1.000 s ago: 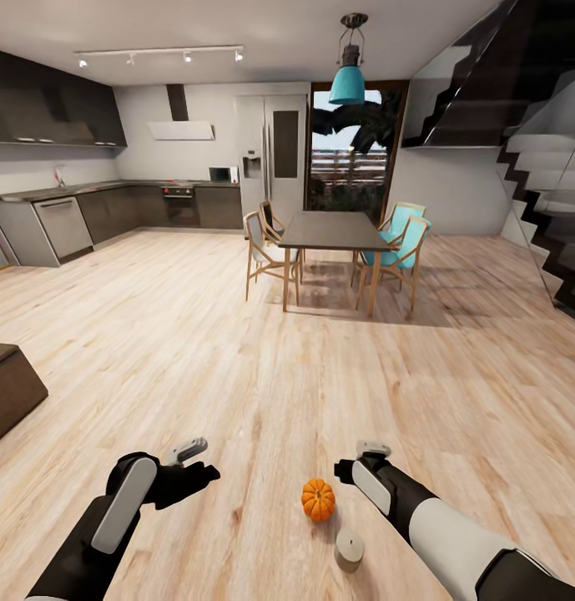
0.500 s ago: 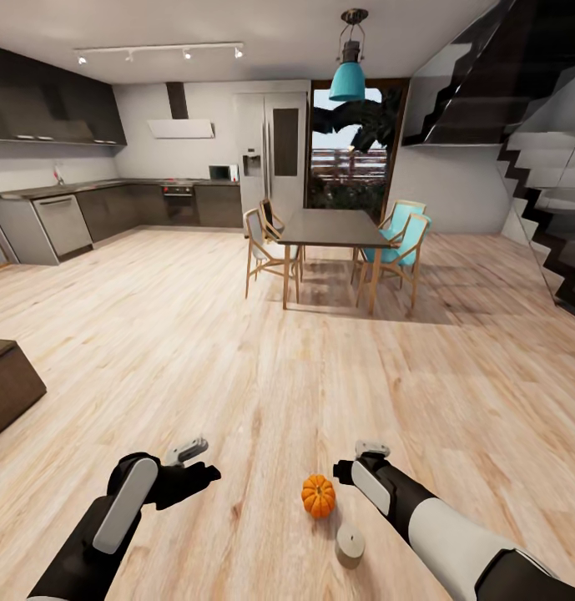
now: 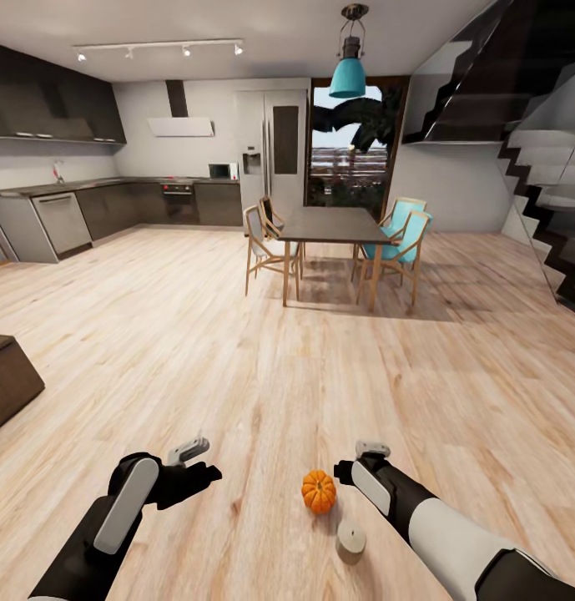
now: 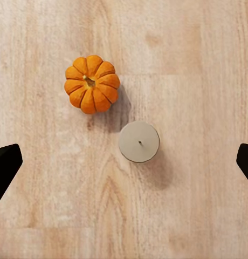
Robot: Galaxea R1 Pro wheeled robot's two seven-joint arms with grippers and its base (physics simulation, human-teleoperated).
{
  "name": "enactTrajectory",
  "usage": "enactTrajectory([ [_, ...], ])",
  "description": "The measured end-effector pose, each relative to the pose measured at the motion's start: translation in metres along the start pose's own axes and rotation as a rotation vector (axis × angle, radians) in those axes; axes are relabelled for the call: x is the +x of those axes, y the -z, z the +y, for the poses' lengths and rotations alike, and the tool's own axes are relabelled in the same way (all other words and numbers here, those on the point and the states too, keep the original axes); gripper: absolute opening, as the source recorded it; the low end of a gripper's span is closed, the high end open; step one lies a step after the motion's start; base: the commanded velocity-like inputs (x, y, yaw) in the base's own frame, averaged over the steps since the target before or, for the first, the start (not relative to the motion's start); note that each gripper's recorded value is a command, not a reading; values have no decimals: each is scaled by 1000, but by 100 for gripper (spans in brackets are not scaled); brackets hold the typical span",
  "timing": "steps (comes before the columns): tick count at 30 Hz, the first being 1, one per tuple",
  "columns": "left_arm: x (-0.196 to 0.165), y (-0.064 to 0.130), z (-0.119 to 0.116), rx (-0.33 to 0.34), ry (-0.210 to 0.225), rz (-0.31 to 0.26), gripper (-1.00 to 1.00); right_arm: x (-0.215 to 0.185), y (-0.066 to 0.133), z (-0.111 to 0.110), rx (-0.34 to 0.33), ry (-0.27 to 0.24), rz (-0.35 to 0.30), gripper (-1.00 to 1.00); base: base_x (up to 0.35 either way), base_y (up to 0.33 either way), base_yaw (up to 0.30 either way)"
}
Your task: Place each of the two pumpkins and all three candles from the living room inside a cabinet in the living room (use any cabinet), then make sure every cabinet is closed, and position the cauldron so it is next to a table in the living room.
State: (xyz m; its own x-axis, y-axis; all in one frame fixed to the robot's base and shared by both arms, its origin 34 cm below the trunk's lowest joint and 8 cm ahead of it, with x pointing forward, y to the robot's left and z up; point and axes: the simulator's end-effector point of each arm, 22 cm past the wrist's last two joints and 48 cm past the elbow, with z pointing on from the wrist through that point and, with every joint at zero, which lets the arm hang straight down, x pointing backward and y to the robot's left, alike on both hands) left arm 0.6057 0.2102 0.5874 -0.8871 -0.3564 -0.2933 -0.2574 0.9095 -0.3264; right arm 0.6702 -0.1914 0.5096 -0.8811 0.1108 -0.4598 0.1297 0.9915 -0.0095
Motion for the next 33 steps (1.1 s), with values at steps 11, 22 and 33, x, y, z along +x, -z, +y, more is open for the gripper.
enactTrajectory([
  [11, 10, -18, 8, 0, -1, 0, 100, 14, -20, -5, 14, 2, -7, 100, 0, 0, 0],
  [22, 19, -37, 18, -3, -5, -1, 100, 32, -44, -21, 59, 12, -22, 100, 0, 0, 0],
  [33, 31, -57, 24, 2, -3, 1, 100, 46, -64, -26, 70, 13, -25, 100, 0, 0, 0],
])
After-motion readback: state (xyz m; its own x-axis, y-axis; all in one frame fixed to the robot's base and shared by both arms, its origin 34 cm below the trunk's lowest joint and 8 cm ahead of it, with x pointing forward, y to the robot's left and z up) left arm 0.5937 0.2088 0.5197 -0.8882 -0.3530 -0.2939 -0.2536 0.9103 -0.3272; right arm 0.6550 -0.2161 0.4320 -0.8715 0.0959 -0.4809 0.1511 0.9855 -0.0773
